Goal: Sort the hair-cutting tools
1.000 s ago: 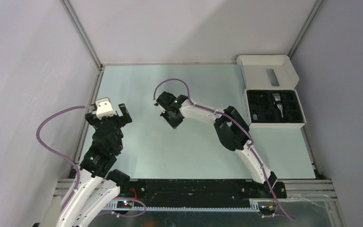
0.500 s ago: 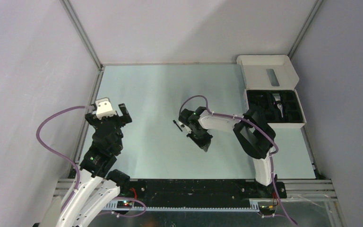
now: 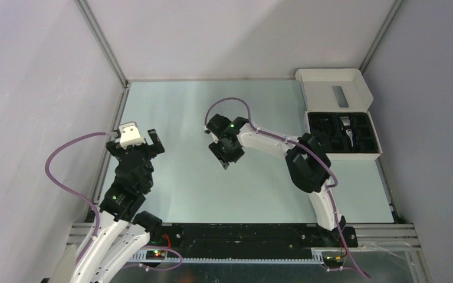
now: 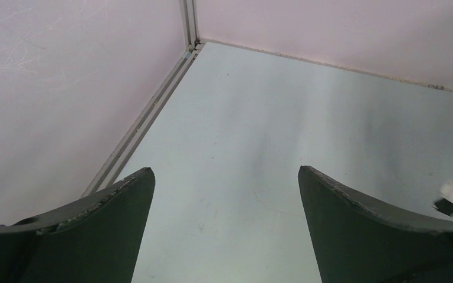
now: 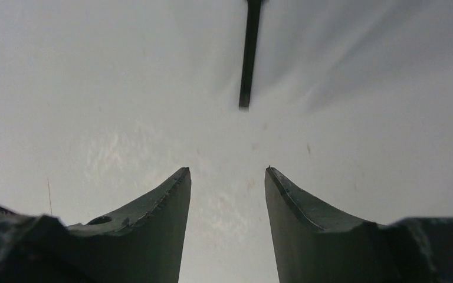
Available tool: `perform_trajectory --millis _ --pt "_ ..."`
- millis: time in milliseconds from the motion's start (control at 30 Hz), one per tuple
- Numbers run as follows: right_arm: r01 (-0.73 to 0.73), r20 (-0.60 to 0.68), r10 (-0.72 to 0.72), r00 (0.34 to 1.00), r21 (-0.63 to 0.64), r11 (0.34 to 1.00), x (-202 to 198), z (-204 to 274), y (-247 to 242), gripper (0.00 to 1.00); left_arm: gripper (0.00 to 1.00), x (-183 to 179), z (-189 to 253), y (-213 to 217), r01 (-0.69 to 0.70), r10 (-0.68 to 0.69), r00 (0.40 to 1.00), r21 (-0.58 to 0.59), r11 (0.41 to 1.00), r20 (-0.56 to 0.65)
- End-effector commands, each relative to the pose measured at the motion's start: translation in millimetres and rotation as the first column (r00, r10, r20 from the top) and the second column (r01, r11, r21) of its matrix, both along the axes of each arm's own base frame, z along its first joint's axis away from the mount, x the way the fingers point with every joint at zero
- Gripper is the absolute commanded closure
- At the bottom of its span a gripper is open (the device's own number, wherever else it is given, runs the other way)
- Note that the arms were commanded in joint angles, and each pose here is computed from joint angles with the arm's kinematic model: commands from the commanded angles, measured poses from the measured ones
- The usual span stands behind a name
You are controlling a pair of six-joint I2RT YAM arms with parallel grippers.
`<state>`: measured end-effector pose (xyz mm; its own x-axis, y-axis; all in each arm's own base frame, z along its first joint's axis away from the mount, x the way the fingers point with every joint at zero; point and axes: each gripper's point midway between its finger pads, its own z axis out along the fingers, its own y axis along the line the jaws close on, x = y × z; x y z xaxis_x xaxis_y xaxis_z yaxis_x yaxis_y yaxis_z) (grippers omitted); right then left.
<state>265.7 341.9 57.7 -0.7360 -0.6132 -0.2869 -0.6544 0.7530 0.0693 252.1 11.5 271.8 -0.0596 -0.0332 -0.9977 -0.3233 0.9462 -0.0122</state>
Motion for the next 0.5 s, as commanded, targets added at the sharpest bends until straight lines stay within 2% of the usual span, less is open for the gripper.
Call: perform_trajectory --millis 0,233,467 --pt "0.009 0.016 -0.009 1.0 0.001 1.0 20 -19 22 0.46 0.02 0 5 4 -0.026 0.026 0.999 -0.017 1.0 0.032" --pt "0.051 0.093 -0.05 0.994 -0.009 0.999 48 -25 38 0.5 0.02 0 5 5 -0.027 0.028 0.999 -0.015 1.0 0.033" --pt "0.07 0.096 -0.064 0.993 -0.062 0.996 54 -40 34 0.55 0.02 0 5 4 -0.024 0.024 0.999 -0.017 1.0 0.035"
